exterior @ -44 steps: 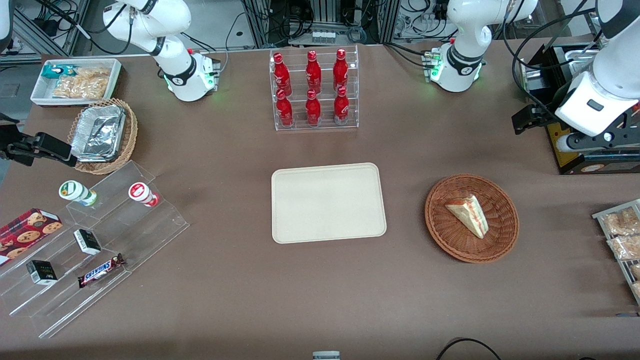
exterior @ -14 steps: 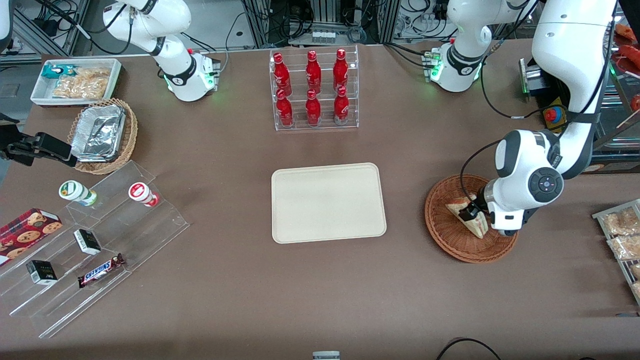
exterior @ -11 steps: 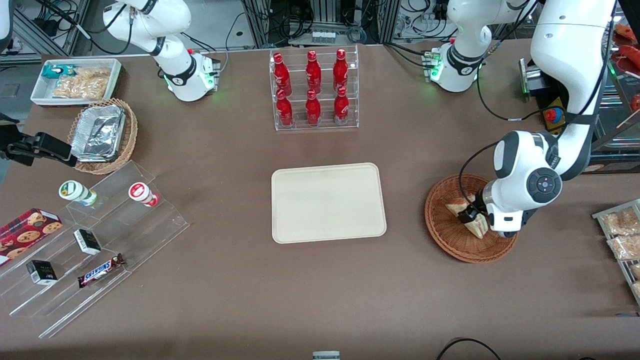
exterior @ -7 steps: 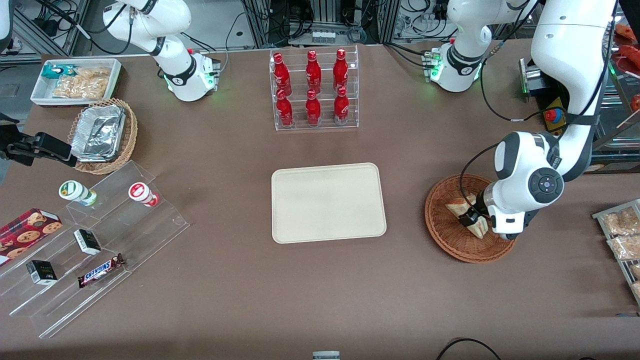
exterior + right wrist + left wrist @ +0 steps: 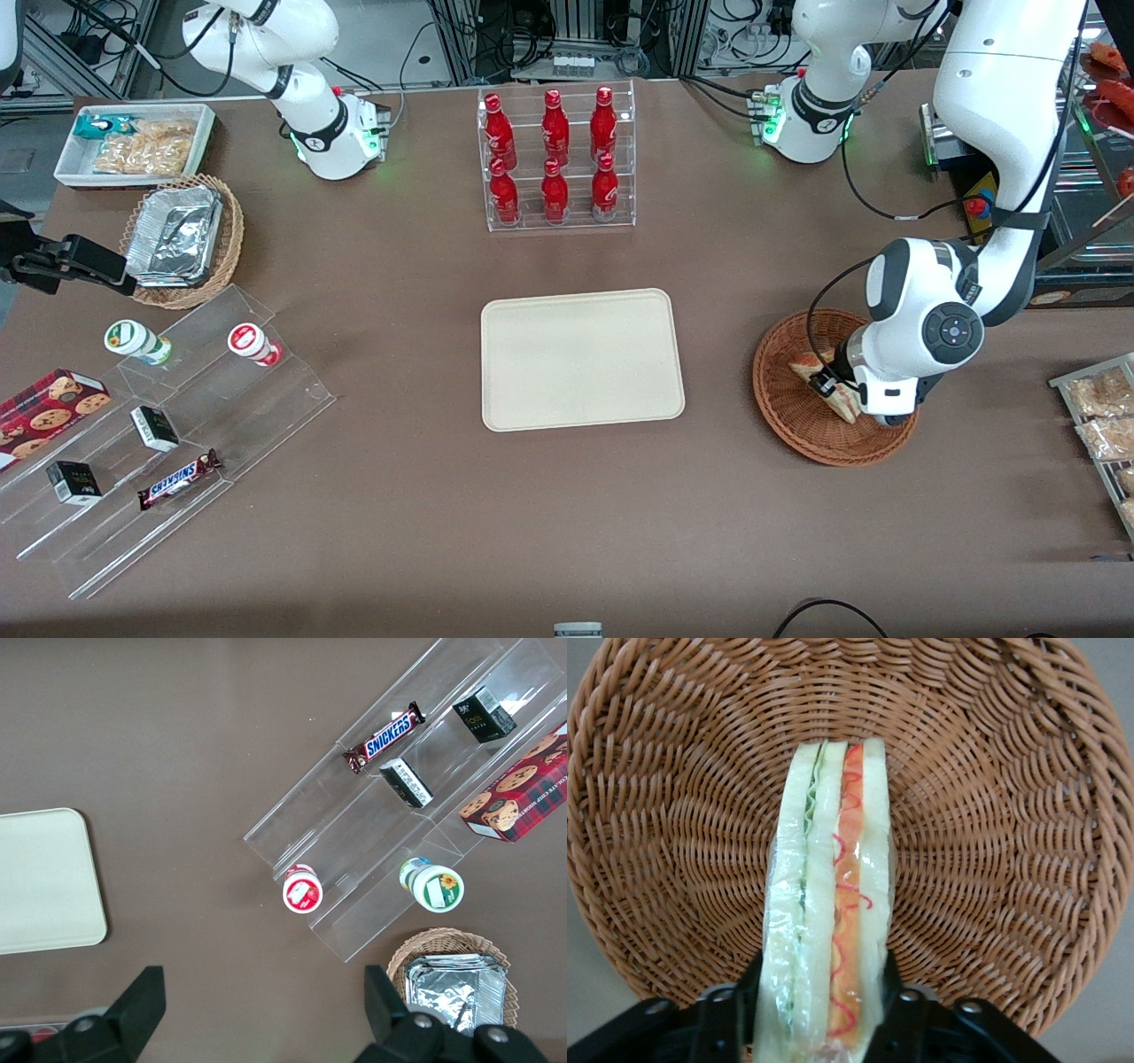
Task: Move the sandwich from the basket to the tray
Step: 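Lower the left gripper around the wrapped sandwich and close it, then lift the sandwich and carry it with the left gripper over the tray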
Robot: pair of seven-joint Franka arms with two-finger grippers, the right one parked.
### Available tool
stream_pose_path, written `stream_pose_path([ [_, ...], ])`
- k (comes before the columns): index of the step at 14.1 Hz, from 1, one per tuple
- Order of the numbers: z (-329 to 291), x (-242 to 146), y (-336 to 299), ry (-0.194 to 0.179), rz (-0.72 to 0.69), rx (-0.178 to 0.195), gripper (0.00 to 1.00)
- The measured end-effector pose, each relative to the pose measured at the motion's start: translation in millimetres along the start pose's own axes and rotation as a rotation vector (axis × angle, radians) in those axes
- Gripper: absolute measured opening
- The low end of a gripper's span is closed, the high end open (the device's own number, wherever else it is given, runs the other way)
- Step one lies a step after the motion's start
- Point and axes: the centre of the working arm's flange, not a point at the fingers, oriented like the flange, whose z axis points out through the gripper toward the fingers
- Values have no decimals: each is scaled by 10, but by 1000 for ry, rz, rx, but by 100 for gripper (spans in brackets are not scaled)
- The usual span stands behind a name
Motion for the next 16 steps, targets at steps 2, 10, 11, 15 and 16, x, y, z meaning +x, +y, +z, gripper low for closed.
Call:
stream_pose_path([
  [2,-113,17,27,16,48,-10,27],
  [10,-942,-1177,812,33,443,-33,15],
  [11,-914,-1432,958,35,487,-44,14],
  [15,-575,-2210,1469,11,626,-74,14],
  [16,-486,-2377,1588,2,639,-79,14],
])
